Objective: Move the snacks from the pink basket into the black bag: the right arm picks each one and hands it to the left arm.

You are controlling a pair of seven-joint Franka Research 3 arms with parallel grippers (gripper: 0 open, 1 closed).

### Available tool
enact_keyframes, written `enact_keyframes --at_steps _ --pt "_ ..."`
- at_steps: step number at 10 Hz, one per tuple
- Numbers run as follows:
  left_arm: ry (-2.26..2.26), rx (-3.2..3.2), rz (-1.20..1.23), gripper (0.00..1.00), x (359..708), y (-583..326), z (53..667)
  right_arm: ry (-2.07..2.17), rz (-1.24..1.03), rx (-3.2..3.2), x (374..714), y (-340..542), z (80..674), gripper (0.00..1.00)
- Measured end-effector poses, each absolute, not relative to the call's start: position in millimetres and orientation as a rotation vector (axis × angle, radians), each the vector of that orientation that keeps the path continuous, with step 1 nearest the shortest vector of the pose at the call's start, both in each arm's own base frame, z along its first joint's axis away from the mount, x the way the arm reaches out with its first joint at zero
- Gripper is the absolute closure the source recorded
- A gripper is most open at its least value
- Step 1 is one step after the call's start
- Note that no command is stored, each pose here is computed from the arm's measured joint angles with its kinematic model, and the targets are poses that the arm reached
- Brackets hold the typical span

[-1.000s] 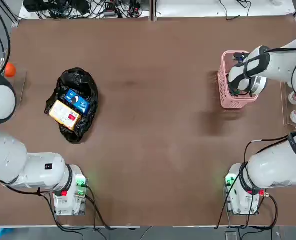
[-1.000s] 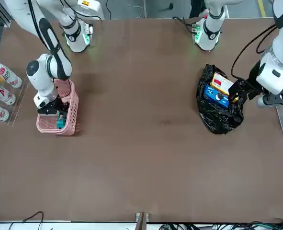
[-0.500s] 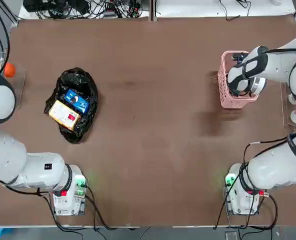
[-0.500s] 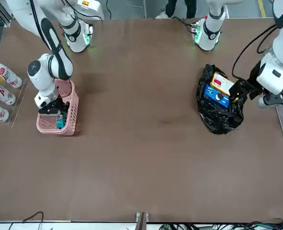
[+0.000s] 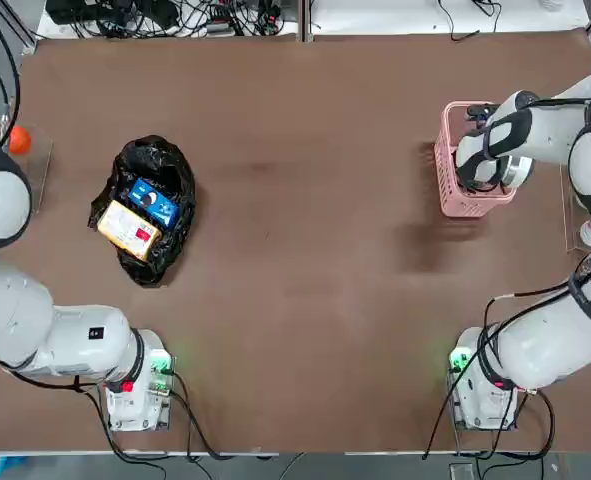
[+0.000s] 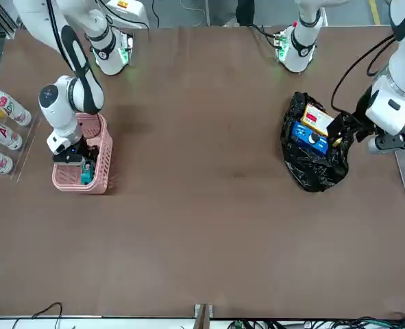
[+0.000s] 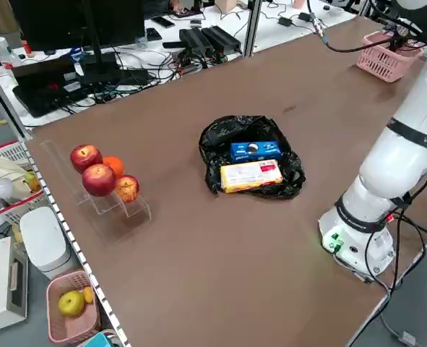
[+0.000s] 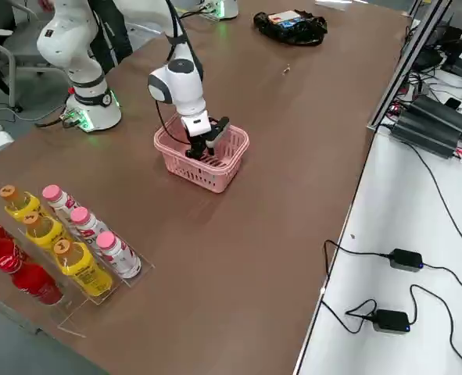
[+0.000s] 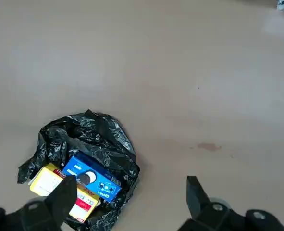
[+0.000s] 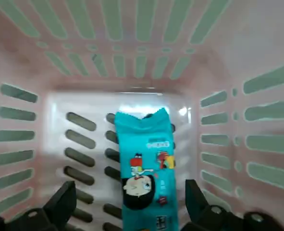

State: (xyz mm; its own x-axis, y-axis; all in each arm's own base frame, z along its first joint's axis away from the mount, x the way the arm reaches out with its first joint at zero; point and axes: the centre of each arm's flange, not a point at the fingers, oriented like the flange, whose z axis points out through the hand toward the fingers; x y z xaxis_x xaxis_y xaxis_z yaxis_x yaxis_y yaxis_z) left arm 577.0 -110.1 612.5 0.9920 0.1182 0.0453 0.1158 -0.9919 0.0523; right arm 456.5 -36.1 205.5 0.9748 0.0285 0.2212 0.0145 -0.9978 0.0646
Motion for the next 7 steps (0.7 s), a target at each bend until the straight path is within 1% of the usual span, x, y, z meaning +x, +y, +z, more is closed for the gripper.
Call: enact_keyframes --at_steps 7 --pt "0.185 3.086 0.059 0.00 578.1 -113.2 607.3 0.070 0.352 3.028 455.1 -37.7 194.3 0.00"
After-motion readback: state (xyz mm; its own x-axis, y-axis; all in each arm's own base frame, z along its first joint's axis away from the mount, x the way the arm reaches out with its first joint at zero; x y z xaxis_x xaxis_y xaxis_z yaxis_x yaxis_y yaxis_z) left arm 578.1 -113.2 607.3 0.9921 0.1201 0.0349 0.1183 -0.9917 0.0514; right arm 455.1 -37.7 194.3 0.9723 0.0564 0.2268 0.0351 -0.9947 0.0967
